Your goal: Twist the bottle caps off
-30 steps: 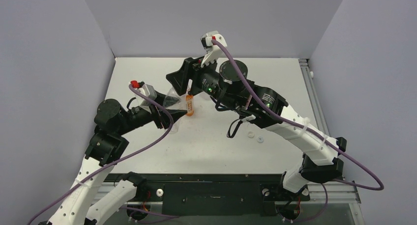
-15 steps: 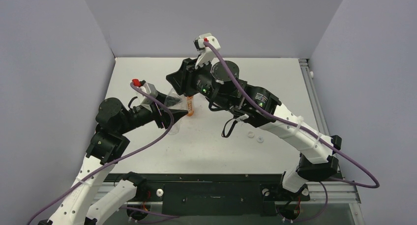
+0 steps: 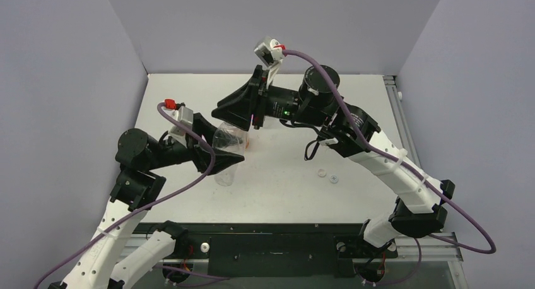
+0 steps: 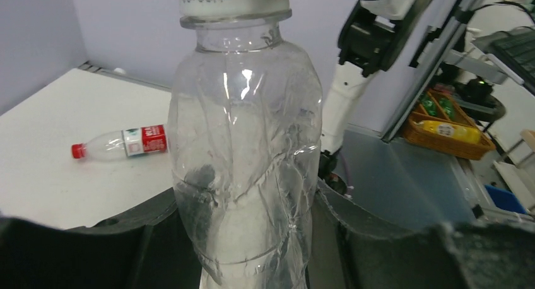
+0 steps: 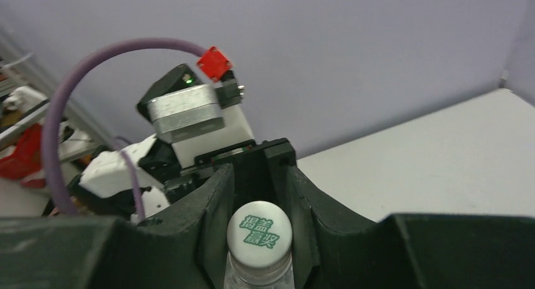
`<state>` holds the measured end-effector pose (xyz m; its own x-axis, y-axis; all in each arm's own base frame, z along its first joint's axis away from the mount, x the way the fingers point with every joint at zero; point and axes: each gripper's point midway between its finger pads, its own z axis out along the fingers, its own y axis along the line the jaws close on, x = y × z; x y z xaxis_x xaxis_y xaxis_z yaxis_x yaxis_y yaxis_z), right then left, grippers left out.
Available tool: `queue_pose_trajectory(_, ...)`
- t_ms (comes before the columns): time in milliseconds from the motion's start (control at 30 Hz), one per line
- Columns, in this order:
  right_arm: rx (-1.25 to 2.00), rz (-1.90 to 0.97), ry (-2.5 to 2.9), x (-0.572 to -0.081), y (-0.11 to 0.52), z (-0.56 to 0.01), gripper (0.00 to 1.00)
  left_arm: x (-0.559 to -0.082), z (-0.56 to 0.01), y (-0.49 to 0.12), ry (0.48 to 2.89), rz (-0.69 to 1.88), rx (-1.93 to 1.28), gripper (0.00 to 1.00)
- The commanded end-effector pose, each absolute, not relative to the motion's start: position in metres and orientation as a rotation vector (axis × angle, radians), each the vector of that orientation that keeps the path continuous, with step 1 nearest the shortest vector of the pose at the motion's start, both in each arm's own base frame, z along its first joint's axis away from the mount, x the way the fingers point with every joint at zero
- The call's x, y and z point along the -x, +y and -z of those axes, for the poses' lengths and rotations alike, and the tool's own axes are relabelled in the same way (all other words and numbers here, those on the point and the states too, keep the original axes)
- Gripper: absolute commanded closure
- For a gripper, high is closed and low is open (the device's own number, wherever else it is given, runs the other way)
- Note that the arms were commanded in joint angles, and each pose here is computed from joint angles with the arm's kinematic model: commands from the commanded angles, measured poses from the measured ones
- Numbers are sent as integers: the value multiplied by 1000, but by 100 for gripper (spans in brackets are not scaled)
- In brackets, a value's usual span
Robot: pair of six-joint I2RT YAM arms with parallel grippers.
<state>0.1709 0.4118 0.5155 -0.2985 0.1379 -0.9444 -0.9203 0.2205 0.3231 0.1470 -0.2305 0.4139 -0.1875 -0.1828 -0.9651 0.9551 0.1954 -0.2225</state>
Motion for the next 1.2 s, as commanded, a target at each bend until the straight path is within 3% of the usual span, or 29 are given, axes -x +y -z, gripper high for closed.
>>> queue_pose_trajectory(0,1123,-1671,1145,-86,397,-555,100,-108,-447,-231,1235,1436,-924,62)
queue_pose_trajectory(167,1135,-1626,1188,-91,397,-547,100,-106,-446,-230,1225,1420,-937,62)
queue_pose_trajectory(200,1117,-1591,1202,-95,395,-549,96,-109,-445,-230,1229,1412,-929,62)
queue_pose_trajectory(267,1027,-1435,1297,-120,394,-542,49,-116,-443,-230,1231,1373,-914,62)
queue_pose_trajectory(333,860,-1254,1392,-153,385,-539,27,-130,-439,-229,1245,1299,-870,62)
queue_pose_trajectory(400,711,-1127,1433,-175,371,-541,22,-146,-431,-226,1267,1200,-833,62)
queue_pose_trajectory(667,395,-900,1544,-203,349,-540,19,-193,-412,-206,1271,868,-741,62)
queue_pose_trajectory(1000,416,-813,1622,-212,392,-521,17,-208,-402,-198,1286,748,-742,62)
queue_pose_trajectory(1167,391,-824,1618,-215,397,-521,41,-210,-402,-198,1289,740,-742,62)
